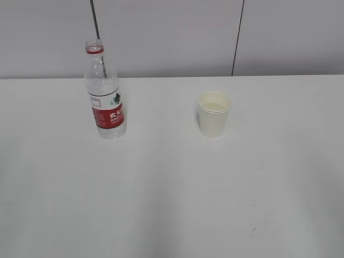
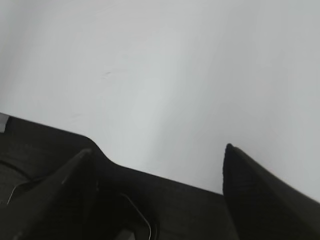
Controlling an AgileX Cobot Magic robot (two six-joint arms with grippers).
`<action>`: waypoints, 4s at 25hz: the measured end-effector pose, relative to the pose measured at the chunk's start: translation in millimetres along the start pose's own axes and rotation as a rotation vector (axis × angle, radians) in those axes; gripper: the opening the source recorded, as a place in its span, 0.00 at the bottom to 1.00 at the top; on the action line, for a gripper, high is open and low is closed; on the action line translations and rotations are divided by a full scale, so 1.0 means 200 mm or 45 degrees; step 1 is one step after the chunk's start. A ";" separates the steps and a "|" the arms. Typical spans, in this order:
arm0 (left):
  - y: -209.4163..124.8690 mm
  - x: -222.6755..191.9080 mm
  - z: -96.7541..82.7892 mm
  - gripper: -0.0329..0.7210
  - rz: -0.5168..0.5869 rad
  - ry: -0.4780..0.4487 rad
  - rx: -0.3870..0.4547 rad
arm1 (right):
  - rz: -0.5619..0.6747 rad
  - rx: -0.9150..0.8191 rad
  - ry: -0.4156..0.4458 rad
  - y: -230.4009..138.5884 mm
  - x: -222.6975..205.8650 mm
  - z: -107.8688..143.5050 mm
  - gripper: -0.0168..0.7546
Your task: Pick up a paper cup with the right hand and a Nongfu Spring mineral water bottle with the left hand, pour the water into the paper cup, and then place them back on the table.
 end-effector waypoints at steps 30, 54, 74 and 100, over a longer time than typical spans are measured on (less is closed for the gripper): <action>-0.05 0.01 -0.01 0.75 -0.332 0.003 -0.056 | -0.424 0.109 0.001 -0.19 0.01 -0.04 0.78; -0.05 0.01 0.00 0.69 -0.324 0.110 0.011 | -0.438 0.061 -0.136 -0.19 0.01 -0.08 0.78; -0.05 0.01 0.00 0.67 -0.324 0.110 0.011 | -0.438 0.061 -0.139 -0.19 0.01 -0.08 0.78; -0.05 0.01 0.00 0.66 -0.324 0.110 0.011 | -0.440 0.062 -0.139 -0.19 0.01 -0.08 0.78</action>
Point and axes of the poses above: a point on each arm's last joint axis where the gripper is mounted, x pointing back along that axis away from the gripper, z along the wrist's bending axis when the last joint is at zero, y = z × x, the point moved 4 cm from there along -x, pointing out along that axis toward the gripper, and after that the axes turned 7 degrees about -x, right-handed, at the moved point
